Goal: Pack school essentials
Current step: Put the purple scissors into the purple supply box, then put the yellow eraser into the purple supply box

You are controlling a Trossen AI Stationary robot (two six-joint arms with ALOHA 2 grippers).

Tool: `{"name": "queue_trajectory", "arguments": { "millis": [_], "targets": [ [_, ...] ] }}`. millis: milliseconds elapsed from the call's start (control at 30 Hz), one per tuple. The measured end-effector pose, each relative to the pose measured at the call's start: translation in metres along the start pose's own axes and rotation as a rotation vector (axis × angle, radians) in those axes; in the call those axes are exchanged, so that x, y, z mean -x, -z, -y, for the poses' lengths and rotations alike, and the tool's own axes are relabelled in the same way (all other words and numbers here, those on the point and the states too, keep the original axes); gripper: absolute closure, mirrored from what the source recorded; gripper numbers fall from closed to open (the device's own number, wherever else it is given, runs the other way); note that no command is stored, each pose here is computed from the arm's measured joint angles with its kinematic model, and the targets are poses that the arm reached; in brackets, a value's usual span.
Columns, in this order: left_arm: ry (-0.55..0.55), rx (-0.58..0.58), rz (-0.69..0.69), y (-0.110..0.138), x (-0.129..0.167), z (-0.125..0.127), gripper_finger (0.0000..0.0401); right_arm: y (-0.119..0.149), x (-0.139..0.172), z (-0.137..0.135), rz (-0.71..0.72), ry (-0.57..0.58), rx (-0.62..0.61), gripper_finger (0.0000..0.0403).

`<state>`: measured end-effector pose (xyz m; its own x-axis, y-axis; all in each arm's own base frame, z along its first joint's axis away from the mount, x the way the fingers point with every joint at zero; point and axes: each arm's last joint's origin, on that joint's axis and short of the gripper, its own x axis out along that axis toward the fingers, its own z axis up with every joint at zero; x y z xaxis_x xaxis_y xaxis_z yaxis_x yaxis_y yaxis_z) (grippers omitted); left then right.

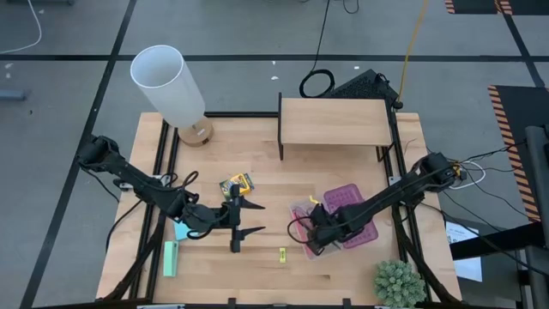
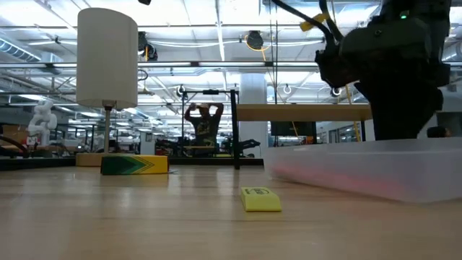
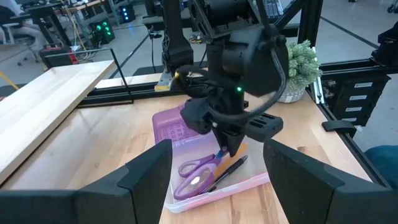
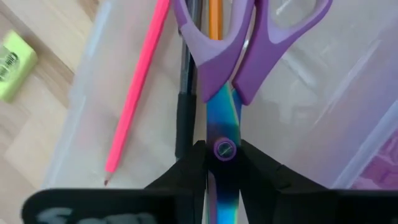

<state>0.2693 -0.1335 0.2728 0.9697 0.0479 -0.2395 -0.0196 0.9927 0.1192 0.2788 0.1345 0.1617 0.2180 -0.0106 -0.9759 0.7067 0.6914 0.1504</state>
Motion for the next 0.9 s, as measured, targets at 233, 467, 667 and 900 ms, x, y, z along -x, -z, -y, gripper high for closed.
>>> {"name": "queue_trajectory", "arguments": {
  "millis": [233,467,667,900],
  "targets": [
    [0.0,-0.002,0.0,0.0,0.0,0.0,0.0144,-0.003,0.019,0.003,0.084,-0.02,-0.019,0.0343],
    [0.0,-0.002,0.0,0.0,0.0,0.0,0.0144,-0.003,0.014,0.004,0.091,0.01,-0.039,0.0328],
    [0.0,-0.003,0.0,0.0,0.0,0.0,0.0144,0.002,0.004,0.009,0.048,-0.002,-0.059,0.032],
    [0.0,-0.003,-0.001,0.0,0.0,0.0,0.0144,0.007,-0.002,0.016,0.023,0.021,-0.071,0.0273]
  ]
}}
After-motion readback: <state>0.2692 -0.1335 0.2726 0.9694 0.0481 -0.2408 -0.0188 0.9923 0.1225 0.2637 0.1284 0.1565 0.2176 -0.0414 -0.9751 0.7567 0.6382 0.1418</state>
